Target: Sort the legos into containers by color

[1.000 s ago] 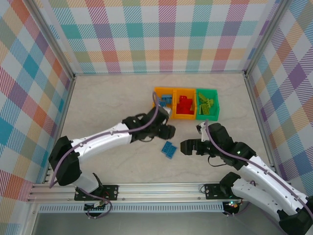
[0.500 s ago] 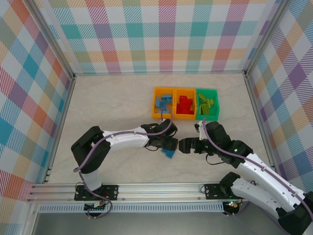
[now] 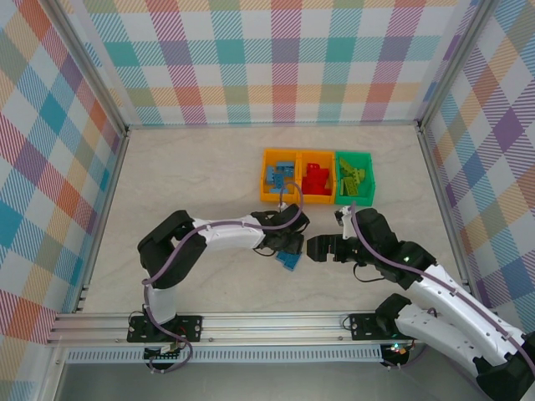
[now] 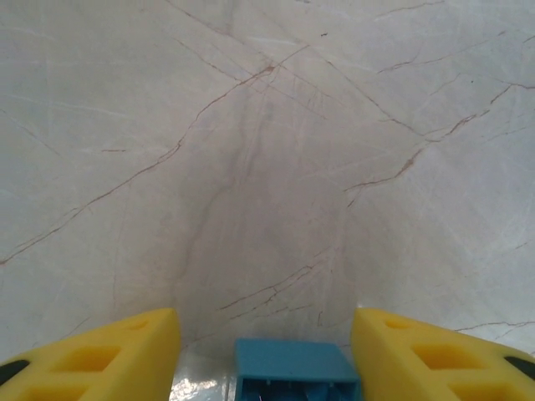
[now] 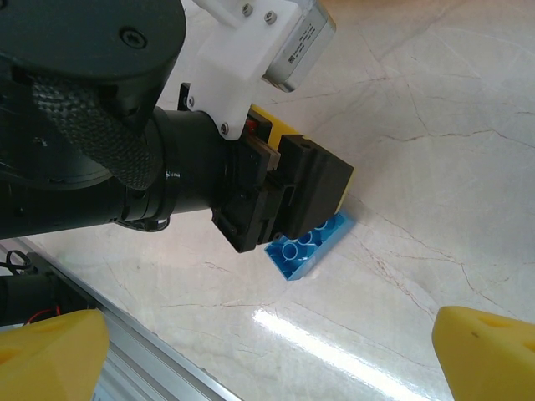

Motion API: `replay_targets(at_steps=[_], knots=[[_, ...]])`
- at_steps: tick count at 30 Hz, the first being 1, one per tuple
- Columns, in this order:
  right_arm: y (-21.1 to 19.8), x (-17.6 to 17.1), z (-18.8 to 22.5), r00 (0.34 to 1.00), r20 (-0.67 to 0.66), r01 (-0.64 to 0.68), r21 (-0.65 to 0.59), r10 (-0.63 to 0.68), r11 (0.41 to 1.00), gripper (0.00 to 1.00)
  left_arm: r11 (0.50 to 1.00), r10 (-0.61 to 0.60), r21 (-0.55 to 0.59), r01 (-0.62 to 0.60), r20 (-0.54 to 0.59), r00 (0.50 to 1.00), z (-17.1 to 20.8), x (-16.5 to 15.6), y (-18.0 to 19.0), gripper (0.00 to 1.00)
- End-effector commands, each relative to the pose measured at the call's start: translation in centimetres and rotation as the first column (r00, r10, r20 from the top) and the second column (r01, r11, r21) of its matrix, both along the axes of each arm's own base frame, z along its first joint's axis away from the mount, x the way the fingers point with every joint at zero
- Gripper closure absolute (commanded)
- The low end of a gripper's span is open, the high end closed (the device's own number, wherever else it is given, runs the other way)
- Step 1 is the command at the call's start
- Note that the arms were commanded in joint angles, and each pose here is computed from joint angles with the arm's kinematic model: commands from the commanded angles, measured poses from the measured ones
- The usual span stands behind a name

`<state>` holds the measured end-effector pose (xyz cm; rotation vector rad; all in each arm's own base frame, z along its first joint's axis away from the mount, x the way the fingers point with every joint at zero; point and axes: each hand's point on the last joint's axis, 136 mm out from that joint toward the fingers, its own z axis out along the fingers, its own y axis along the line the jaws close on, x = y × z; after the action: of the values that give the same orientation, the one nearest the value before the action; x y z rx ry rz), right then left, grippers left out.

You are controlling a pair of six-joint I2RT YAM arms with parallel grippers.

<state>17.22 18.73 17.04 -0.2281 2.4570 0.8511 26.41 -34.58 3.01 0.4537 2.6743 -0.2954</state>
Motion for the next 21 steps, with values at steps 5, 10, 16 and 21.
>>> replay_targets(at_steps=[5,10,16,21], knots=[[0.5,-0.2,-0.4,1.000,-0.019,-0.015,0.024,0.015,1.000,0.00,0.998,0.047,0.033,-0.047,-0.001,0.999,0.1,-0.7,2.7,0.58],[0.7,-0.7,-0.5,0.998,-0.049,-0.029,0.024,0.030,0.999,0.00,0.998,0.063,0.009,-0.062,-0.014,0.998,0.1,-1.3,3.1,0.67],[2.0,-1.6,-0.4,0.991,-0.087,-0.097,0.079,0.103,0.992,0.00,0.997,0.079,-0.029,-0.078,0.041,0.996,2.8,-0.8,3.4,0.75],[3.4,-2.1,-1.3,0.979,-0.141,-0.133,0.120,0.150,0.984,0.00,0.985,0.144,-0.123,-0.122,0.198,0.969,8.9,2.3,3.6,0.76]])
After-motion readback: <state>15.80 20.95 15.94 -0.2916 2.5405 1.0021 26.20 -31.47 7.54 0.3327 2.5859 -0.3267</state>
